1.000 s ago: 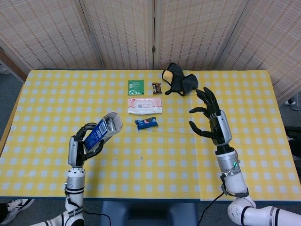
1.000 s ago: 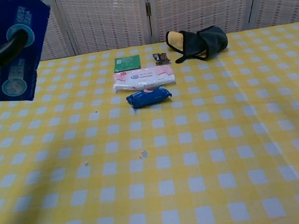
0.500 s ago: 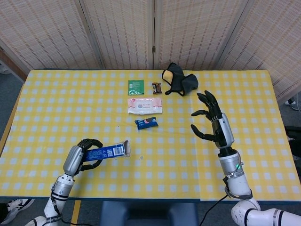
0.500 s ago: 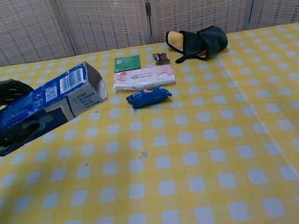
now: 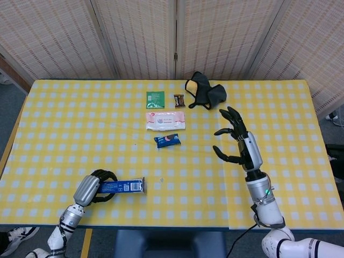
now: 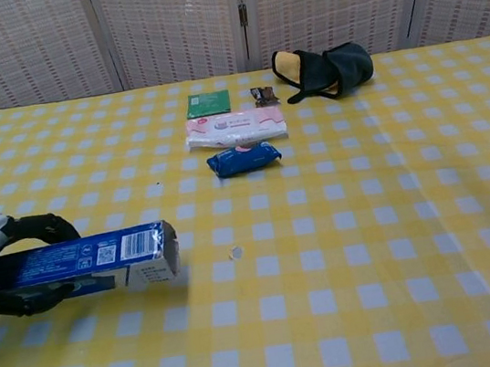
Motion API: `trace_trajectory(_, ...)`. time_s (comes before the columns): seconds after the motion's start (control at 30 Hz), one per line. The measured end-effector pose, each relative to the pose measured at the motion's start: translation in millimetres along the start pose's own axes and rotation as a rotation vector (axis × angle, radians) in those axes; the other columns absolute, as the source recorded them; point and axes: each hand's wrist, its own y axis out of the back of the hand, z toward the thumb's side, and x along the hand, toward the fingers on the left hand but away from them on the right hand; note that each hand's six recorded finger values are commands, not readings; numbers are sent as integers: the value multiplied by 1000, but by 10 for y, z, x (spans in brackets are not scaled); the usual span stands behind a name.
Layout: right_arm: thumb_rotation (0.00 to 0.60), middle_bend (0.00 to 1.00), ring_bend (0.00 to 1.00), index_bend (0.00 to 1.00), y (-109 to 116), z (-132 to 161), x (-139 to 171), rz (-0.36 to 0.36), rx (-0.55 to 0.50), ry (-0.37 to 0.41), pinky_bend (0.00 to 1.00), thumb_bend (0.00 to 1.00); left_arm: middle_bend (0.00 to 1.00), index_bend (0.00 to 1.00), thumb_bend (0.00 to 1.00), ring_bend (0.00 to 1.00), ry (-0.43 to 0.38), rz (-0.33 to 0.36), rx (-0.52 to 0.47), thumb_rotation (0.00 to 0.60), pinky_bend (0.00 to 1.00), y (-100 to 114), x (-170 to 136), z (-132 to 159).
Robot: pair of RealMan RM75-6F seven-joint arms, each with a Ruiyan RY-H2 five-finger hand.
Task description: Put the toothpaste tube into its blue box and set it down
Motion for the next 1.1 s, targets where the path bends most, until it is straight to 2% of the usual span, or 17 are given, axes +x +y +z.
trace_trajectory(0.07, 600, 134, 95, 82, 4, -17, -8, 1, 4, -7, 355, 325, 338, 410, 501, 200, 3, -21, 18, 600, 180, -41, 6, -18)
trace_trajectory(0.13, 600, 132, 95, 82, 12, -20, -16, 1, 10, -8, 355, 325, 227, 308, 467, 83, 5, -39, 42, 600, 96, -66, 18, -33)
trace_trajectory(0.23, 600, 130, 96, 82, 23, -20, -14, 2, 13, -9, 355, 325, 138, 214, 392, 9, 3, -51, 70, 600, 28, -56, 53, -38)
trace_trajectory(0.4, 600, 128, 93, 82, 43, -4, -8, 4, 19, -9, 355, 325, 76, 132, 301, 0, -12, -24, 79, 600, 0, 40, 102, 4)
trace_trajectory(0.53, 600, 118, 92, 82, 58, -7, 7, 12, 48, -15, 344, 326, 68, 130, 296, 0, -28, 5, 94, 600, 0, 206, 130, 48)
trace_trajectory(0.63, 600, 90, 72, 82, 75, -25, 32, 28, 106, -22, 289, 325, 68, 137, 296, 0, -41, 23, 122, 600, 0, 378, 118, 81)
trace_trajectory(0.73, 600, 70, 53, 78, 100, -65, 82, 62, 218, -36, 230, 325, 72, 161, 298, 0, -48, 47, 156, 600, 0, 607, 77, 123)
trace_trajectory(0.83, 600, 25, 19, 77, 134, -130, 173, 129, 383, -60, 145, 325, 83, 192, 299, 0, -41, 89, 196, 600, 0, 915, 0, 155)
trace_trajectory(0.9, 600, 0, 0, 56, 191, -193, 270, 199, 515, -94, 35, 325, 83, 198, 298, 0, -21, 120, 233, 600, 0, 1129, -78, 142)
trace_trajectory(1.03, 600, 0, 0, 0, 364, -293, 452, 292, 759, -154, 0, 325, 83, 196, 300, 0, 84, 166, 333, 600, 0, 1527, -375, 35)
trace_trajectory(1.1, 600, 0, 0, 0, 438, -356, 558, 313, 890, -176, 0, 325, 80, 194, 299, 0, 140, 172, 373, 600, 0, 1592, -525, -26)
